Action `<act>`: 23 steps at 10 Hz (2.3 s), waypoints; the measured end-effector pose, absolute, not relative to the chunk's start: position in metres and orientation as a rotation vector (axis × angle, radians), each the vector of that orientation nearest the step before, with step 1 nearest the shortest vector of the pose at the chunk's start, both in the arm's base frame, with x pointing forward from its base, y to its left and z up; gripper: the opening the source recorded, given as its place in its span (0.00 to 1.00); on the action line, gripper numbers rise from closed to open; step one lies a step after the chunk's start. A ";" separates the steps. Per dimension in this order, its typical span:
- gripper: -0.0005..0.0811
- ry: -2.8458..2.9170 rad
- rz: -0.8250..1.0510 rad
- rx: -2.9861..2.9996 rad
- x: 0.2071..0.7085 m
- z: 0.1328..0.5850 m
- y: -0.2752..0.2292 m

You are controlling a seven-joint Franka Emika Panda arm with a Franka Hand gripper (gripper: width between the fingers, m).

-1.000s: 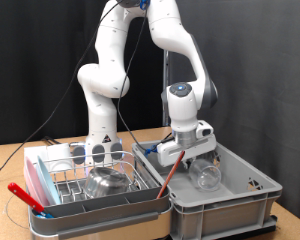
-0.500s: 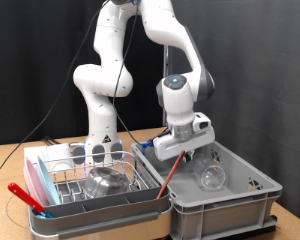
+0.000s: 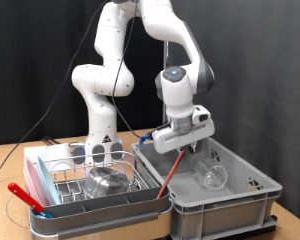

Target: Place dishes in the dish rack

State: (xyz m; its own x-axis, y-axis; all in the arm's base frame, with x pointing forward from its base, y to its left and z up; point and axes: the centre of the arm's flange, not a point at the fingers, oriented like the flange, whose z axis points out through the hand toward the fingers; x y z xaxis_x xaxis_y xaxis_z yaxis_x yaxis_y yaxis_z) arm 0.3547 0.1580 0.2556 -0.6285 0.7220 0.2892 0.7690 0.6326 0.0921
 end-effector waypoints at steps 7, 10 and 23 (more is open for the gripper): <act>0.93 -2.770 -0.333 -1.268 0.348 0.245 0.176; 1.00 -2.780 -0.382 -1.264 0.349 0.236 0.196; 1.00 -2.733 -0.213 -1.349 0.383 0.237 0.146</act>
